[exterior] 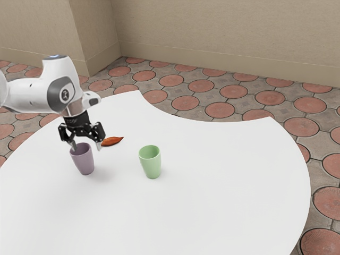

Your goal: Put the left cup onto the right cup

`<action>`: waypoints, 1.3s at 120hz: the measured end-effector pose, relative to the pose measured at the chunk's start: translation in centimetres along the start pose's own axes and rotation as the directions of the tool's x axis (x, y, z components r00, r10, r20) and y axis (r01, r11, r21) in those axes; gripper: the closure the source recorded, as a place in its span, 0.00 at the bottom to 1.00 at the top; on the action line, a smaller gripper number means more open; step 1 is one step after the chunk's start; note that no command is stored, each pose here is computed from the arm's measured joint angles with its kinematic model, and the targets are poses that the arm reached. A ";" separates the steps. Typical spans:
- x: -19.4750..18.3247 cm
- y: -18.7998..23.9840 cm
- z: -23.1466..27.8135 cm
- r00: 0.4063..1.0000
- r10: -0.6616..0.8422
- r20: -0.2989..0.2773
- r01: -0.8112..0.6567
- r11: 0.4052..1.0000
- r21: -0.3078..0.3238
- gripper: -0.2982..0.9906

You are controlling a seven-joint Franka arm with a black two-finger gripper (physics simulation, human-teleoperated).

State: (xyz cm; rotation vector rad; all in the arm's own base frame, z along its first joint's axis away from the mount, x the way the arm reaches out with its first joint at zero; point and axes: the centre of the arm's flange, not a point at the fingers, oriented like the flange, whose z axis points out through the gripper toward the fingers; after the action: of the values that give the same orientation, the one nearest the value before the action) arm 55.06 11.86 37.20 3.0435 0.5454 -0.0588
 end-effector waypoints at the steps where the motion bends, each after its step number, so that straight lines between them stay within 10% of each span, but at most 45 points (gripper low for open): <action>1: 0.0 0.1 0.1 1.000 -0.001 0.000 0.001 1.000 0.001 0.24; 130: 5.5 -1.3 5.8 0.995 -0.103 0.013 0.102 0.993 0.055 0.27; 156: 5.4 -1.5 6.0 0.993 -0.114 0.018 0.113 0.992 0.046 0.41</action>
State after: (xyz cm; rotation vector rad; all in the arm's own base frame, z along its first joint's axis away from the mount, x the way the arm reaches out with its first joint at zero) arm 59.46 14.84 30.87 3.0487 0.7254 -0.1078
